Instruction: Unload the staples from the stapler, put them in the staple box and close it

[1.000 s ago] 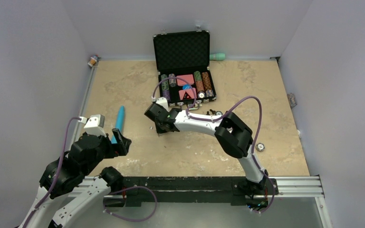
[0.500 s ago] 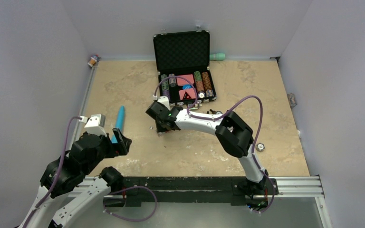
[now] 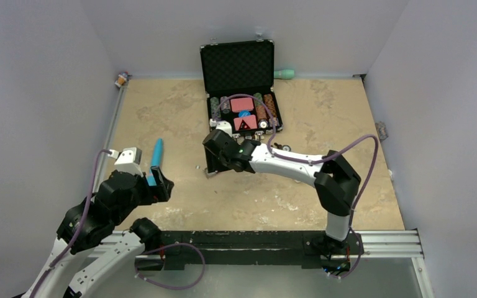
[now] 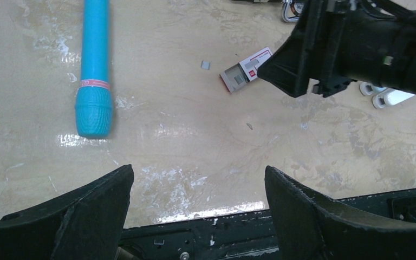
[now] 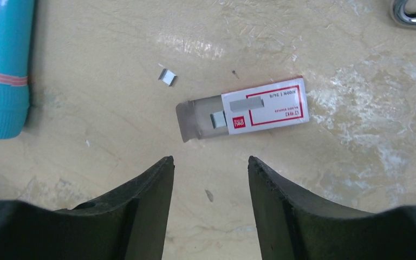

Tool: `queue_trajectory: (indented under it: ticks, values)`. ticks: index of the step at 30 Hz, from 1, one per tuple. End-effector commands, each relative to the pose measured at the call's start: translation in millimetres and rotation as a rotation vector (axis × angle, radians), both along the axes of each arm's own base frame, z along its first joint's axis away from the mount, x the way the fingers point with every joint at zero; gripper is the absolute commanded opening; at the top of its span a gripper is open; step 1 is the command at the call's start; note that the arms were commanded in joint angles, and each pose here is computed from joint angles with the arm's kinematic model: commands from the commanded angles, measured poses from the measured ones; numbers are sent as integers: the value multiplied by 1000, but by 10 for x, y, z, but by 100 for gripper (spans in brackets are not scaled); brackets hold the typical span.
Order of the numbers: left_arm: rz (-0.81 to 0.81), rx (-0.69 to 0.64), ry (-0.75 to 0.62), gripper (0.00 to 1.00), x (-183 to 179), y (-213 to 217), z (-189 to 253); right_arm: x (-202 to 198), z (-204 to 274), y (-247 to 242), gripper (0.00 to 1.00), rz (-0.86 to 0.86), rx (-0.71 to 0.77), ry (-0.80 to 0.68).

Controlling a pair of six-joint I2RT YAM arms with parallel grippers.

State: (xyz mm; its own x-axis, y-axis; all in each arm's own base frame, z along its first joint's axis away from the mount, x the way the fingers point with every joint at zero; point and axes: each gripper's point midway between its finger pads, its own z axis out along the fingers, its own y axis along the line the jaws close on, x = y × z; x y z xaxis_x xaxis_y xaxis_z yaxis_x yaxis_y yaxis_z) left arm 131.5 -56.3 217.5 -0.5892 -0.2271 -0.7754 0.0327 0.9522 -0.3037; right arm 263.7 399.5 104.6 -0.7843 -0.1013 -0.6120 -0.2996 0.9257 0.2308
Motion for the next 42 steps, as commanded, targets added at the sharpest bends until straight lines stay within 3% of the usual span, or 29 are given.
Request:
queue_trajectory:
  ticks: [1,13,15,17,24,32,42]
  values:
    - [-9,23,-4,97,109,-60,-16,-117,229,-174,58,-28,71,-19]
    - [-93,86,111,95,573,-561,-225,-604,781,-1064,67,-74,212,-96]
    - [-83,101,121,94,673,-609,-263,-699,881,-1192,80,-65,259,-113]
    - [-69,122,128,93,768,-636,-295,-804,947,-1295,82,-46,301,-122]
    - [-27,166,196,81,1077,-737,-554,-1022,967,-1629,82,-38,320,-123]
    - [20,165,295,71,1335,-781,-960,-1268,1313,-1890,82,-7,495,-176]
    - [109,192,428,60,1570,-699,-1445,-1315,1282,-2111,79,-65,456,-159]
